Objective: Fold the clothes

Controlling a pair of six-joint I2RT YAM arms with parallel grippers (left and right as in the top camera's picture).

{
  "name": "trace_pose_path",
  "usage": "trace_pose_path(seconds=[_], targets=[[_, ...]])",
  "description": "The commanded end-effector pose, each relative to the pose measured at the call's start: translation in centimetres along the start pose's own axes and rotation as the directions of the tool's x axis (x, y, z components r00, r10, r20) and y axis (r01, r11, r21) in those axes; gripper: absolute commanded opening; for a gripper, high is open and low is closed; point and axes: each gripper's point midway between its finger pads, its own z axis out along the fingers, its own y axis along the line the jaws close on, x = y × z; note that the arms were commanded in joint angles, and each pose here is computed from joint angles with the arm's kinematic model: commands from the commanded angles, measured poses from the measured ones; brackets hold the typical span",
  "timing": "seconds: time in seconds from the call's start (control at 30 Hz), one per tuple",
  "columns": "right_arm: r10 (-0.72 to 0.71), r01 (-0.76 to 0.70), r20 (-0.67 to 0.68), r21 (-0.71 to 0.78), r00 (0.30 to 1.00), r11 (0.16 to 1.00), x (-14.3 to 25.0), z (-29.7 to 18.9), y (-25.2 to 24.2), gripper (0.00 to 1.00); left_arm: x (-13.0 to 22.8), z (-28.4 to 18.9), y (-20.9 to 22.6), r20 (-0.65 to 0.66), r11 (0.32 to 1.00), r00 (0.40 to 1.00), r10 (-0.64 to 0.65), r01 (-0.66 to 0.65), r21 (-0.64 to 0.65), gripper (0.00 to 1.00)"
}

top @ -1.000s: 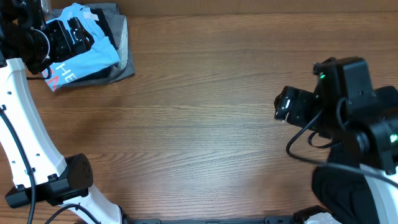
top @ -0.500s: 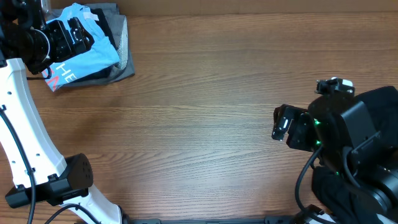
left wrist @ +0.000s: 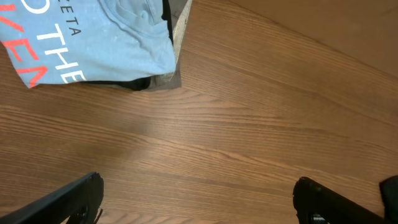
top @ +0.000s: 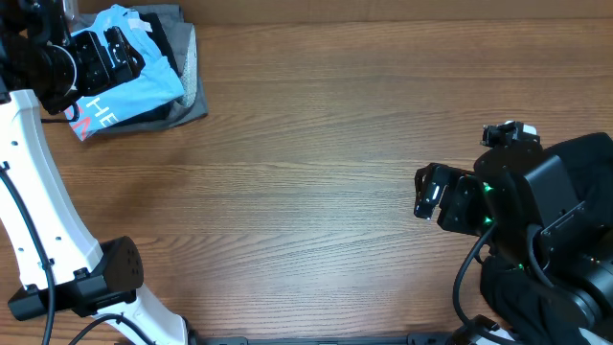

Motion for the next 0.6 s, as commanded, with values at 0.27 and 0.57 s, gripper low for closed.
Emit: trace_pose_path(seconds=[0.27,0.57], targets=[[0.002,-0.003,0.023,0.024,1.0,1.0,-0.35,0.03,-0.36,1.0,0.04,-0.07,-0.22,0.001,1.0,1.0,0.011,-0.011,0.0,1.0],[0.002,-0.002,0.018,0.027,1.0,1.0,-0.33,0.17,-0.31,1.0,0.04,-0.07,-0.22,0.001,1.0,1.0,0.011,-0.011,0.0,1.0]])
